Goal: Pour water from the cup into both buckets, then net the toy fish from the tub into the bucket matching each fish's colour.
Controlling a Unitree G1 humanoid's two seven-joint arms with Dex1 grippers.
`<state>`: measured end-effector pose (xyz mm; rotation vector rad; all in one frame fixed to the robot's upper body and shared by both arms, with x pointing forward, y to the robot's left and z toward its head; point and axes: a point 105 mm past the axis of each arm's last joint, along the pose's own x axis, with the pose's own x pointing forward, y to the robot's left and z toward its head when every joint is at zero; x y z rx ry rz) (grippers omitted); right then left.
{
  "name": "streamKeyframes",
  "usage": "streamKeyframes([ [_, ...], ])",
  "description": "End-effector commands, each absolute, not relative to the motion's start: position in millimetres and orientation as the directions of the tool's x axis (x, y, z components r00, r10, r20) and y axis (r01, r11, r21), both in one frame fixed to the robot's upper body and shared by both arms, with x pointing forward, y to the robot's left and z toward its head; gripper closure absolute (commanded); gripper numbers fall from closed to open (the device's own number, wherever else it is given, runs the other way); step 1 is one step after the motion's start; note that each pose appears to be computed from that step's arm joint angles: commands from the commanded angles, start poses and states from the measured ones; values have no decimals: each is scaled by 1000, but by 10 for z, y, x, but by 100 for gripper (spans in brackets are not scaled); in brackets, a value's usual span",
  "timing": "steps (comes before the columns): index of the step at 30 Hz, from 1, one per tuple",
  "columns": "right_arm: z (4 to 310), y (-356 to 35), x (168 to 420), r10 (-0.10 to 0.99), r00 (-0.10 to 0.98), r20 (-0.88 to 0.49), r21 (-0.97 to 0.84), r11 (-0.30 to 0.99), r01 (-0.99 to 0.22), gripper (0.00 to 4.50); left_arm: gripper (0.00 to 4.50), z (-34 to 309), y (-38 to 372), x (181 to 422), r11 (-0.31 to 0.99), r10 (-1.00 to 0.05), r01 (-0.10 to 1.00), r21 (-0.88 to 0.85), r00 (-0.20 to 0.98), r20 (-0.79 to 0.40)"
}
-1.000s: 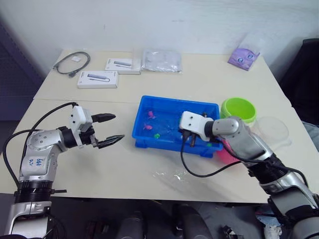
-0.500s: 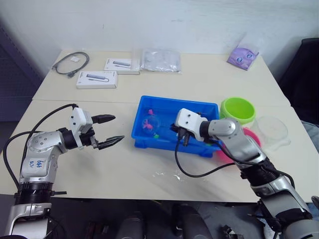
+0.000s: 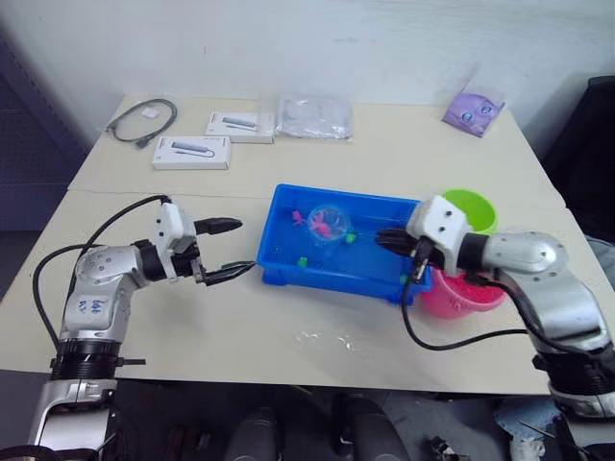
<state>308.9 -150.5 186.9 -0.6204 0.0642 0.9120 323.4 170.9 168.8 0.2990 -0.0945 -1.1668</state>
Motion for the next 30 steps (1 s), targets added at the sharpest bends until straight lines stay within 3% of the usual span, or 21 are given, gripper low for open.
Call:
streamKeyframes([
  [1, 2050, -1709, 2854, 699, 665, -262, -486, 500, -717, 450, 1, 1805, 1567, 3221, 276, -948, 907, 318, 312, -68],
  [5, 2124, -1920, 2622, 649, 733, -204, -446, 605, -660, 450, 1, 1844, 1400, 3255, 215, -969, 923, 319, 243, -51],
  [11, 2195, -2332, 2283, 480, 872, -91, -491, 740, -459, 450, 1, 1824, 1174, 3243, 130, -988, 947, 295, 148, -38],
  [17, 2126, -2670, 1957, 331, 940, -86, -541, 776, -323, 450, 1, 1828, 1077, 3284, 80, -995, 954, 287, 93, -30],
  [20, 2059, -2903, 1815, 228, 971, -73, -625, 748, -222, 450, 1, 1877, 1014, 3309, 70, -997, 958, 279, 74, -2],
  [24, 1882, -3049, 1716, 183, 981, -69, -703, 688, -178, 450, 1, 1891, 972, 3312, 59, -998, 959, 276, 60, 5],
  [30, 1660, -3168, 1746, 176, 984, -20, -903, 418, -93, 450, 1, 1893, 941, 3306, 66, -998, 961, 267, 65, 13],
])
